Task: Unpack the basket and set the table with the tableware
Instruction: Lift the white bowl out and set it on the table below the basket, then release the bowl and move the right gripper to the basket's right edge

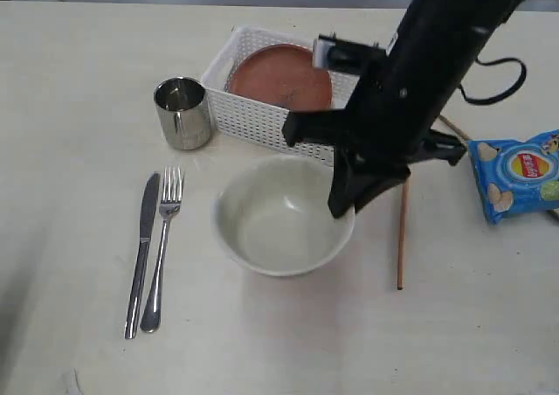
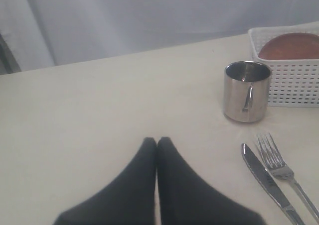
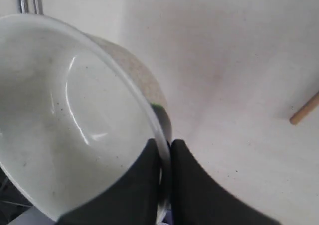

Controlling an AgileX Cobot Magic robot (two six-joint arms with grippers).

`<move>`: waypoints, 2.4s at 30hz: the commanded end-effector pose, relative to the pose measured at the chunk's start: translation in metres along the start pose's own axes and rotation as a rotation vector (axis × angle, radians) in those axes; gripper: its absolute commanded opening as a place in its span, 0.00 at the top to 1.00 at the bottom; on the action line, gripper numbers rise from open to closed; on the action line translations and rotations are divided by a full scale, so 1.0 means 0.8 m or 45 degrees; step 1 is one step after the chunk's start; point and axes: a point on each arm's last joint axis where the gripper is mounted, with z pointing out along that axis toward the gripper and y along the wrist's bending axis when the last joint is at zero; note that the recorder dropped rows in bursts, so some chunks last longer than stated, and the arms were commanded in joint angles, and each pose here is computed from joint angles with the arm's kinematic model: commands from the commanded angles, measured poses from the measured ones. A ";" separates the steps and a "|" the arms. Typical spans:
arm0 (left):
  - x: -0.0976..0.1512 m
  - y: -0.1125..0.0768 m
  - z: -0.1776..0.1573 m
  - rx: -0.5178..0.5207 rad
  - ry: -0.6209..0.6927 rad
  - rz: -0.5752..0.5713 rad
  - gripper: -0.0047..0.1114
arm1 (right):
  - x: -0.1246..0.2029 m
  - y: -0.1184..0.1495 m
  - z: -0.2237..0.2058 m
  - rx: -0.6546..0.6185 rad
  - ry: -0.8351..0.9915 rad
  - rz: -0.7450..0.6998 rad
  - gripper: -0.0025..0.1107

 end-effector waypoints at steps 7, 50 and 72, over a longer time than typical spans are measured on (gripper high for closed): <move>0.000 0.000 0.000 0.000 -0.011 -0.012 0.96 | -0.008 0.019 0.066 0.024 0.069 -0.077 0.98; 0.000 0.000 0.000 0.000 -0.011 -0.012 0.96 | -0.081 0.056 -0.019 0.266 -0.359 -0.212 0.60; 0.000 0.000 0.000 0.000 -0.011 -0.012 0.96 | -0.200 -0.167 -0.052 0.264 -0.608 0.303 0.60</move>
